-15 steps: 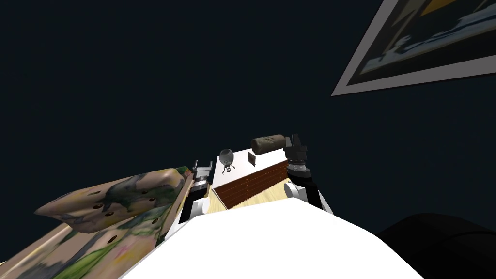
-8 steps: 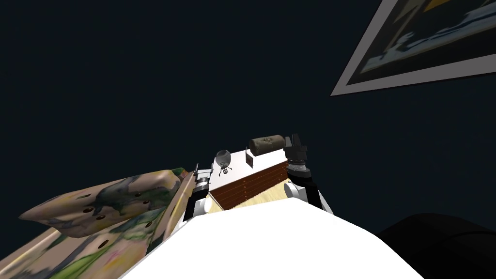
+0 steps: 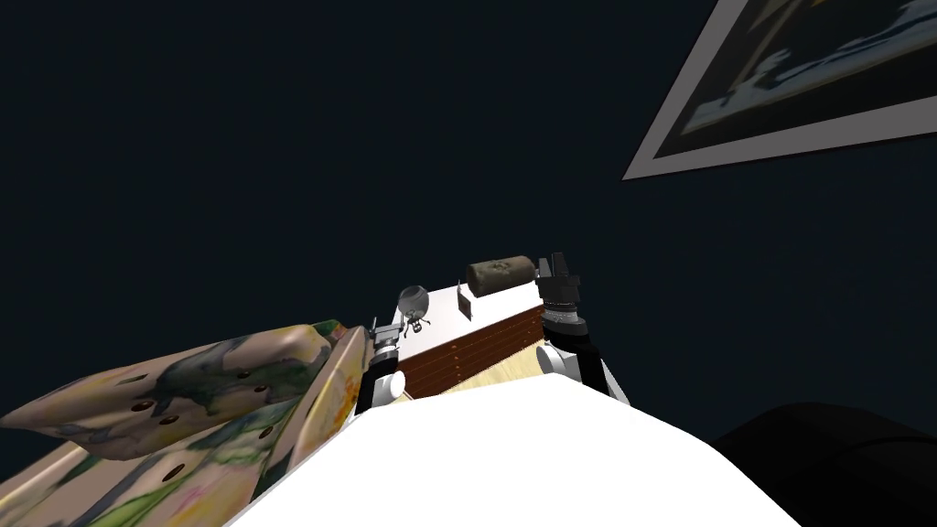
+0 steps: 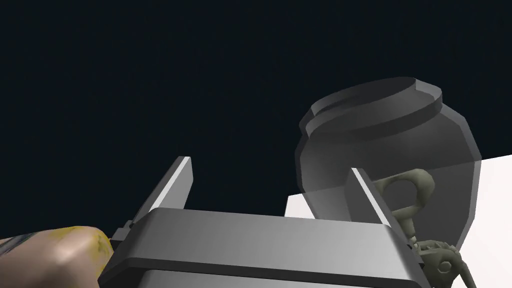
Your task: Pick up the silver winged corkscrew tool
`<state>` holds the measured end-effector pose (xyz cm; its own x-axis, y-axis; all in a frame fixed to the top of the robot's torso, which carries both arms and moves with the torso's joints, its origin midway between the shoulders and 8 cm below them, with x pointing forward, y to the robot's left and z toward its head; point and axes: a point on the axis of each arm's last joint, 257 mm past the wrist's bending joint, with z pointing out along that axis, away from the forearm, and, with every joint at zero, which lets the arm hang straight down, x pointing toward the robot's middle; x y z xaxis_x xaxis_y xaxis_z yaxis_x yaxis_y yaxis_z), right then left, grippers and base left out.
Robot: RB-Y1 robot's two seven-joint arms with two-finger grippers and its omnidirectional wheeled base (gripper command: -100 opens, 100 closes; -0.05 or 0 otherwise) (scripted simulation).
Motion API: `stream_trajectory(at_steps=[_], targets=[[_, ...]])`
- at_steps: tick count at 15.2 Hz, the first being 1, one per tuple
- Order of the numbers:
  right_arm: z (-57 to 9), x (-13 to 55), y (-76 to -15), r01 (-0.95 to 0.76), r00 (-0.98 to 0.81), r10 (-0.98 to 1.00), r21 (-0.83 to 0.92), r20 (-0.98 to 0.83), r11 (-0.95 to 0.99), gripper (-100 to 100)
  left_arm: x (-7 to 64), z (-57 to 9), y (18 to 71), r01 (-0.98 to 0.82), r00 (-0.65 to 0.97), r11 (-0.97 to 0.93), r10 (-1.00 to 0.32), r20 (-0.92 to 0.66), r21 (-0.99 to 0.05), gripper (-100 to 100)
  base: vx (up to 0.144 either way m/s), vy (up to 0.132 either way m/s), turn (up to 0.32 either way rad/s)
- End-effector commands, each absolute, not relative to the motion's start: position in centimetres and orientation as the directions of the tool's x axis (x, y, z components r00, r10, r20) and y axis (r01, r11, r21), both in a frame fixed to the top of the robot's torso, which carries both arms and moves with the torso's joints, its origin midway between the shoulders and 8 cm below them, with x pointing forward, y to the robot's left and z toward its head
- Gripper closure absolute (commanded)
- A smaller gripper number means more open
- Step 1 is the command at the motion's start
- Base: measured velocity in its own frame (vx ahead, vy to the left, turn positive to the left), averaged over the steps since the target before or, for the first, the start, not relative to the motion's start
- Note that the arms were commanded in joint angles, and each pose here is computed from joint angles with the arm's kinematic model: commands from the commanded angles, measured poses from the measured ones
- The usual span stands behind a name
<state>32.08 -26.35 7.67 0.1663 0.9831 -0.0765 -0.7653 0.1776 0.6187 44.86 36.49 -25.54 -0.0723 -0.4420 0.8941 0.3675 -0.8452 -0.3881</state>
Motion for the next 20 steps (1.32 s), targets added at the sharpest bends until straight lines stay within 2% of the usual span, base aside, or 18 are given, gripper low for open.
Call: stream_trajectory(at_steps=[1,2,6,11,15,18,19,20], targets=[[7.7,32.1,-26.4,-0.765,0.166,0.983,0.619,-0.076,0.178,0,44.7,-27.4,36.9,0.371,-0.054,-0.868,-0.374,0.926,-0.329,-100,0.029,-0.080,0.002],[7.7,32.1,-26.4,-0.765,0.166,0.983,0.619,-0.076,0.178,0,44.7,-27.4,36.9,0.371,-0.054,-0.868,-0.374,0.926,-0.329,-100,0.029,-0.071,0.004],[7.7,32.1,-26.4,-0.765,0.166,0.983,0.619,-0.077,0.178,0,44.6,-30.6,37.1,0.387,-0.029,-0.897,-0.246,0.969,-0.216,-100,0.045,-0.069,0.001],[7.7,32.1,-26.4,-0.765,0.166,0.983,0.619,-0.077,0.178,0,44.5,-32.4,37.0,0.400,-0.016,-0.905,-0.167,0.986,-0.147,-100,0.036,-0.054,0.002],[7.7,32.1,-26.4,-0.765,0.166,0.983,0.619,-0.077,0.178,0,44.2,-35.0,36.4,0.424,0.000,-0.905,-0.047,0.999,-0.043,-100,0.040,-0.048,0.001],[7.7,32.1,-26.4,-0.765,0.166,0.983,0.619,-0.077,0.178,0,44.2,-35.0,36.4,0.423,-0.001,-0.905,-0.049,0.999,-0.044,-100,0.029,-0.029,0.003],[7.7,32.1,-26.4,-0.765,0.166,0.983,0.619,-0.077,0.178,0,44.2,-35.0,36.4,0.423,-0.001,-0.905,-0.049,0.999,-0.044,100,0.005,-0.006,0.001],[7.7,32.1,-26.4,-0.765,0.166,0.983,0.619,-0.077,0.178,0,44.2,-35.0,36.4,0.423,-0.001,-0.905,-0.049,0.999,-0.044,100,0.000,0.000,0.000]])
